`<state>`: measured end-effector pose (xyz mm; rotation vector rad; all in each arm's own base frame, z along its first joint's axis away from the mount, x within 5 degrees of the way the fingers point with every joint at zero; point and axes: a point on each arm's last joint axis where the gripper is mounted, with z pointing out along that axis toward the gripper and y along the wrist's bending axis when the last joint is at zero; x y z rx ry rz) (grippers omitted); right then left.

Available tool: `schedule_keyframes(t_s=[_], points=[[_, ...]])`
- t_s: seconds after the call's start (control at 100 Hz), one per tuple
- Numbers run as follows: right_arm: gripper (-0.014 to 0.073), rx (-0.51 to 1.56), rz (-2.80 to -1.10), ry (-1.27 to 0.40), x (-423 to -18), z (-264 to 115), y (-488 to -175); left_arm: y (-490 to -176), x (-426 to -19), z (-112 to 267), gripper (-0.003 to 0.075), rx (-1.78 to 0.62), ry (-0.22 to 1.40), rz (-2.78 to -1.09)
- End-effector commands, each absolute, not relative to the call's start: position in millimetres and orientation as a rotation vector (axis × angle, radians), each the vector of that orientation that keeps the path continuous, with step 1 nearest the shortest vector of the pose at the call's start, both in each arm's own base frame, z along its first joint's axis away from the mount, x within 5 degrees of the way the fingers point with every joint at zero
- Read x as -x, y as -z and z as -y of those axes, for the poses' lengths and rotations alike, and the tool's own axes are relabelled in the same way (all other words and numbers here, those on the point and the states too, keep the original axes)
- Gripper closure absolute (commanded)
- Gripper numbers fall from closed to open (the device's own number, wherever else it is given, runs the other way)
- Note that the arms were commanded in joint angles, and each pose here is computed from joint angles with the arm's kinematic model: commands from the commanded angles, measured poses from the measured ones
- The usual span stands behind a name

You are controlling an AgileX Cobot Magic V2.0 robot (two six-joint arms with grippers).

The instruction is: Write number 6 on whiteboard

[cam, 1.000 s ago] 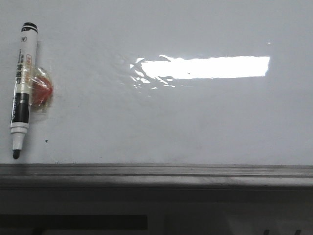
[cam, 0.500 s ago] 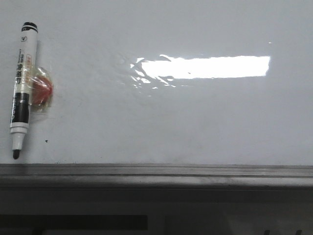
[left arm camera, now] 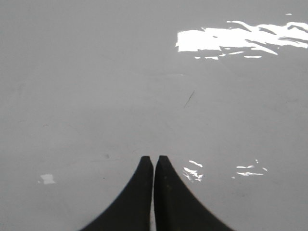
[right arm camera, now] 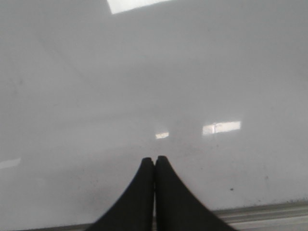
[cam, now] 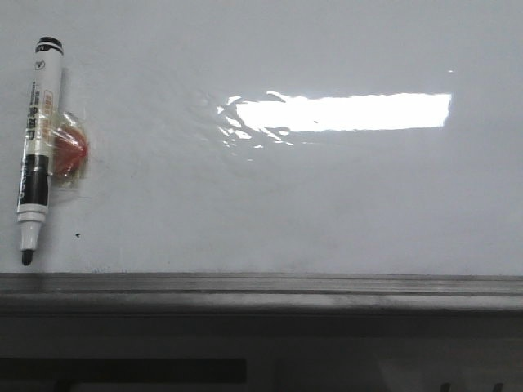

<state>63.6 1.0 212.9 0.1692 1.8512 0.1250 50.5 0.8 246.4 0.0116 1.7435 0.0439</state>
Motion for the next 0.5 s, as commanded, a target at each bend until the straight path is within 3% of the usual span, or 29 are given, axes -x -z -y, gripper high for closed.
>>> schedule_keyframes(t_s=[0.0, 0.16, 0.21, 0.38, 0.49], points=[[0.0649, -0.179, -1.78, -0.132, -71, 0, -239, -266, -55, -1, 0.0739, -0.021, -0.047, -1.686], [0.0649, -0.181, -1.787, -0.131, -75, 0, -244, -271, -56, -1, 0.0709, -0.024, -0.054, -1.661], [0.0649, -0.181, -1.794, -0.131, -75, 0, -243, -272, -56, -1, 0.0642, -0.017, -0.041, -1.655], [0.0649, -0.181, -1.794, -0.131, -75, 0, -243, -279, -56, 1, 0.0289, 0.03, 0.025, -1.567], [0.0649, -0.181, -1.794, -0.131, -75, 0, -243, -282, -56, 1, 0.0248, 0.062, 0.067, -1.527]])
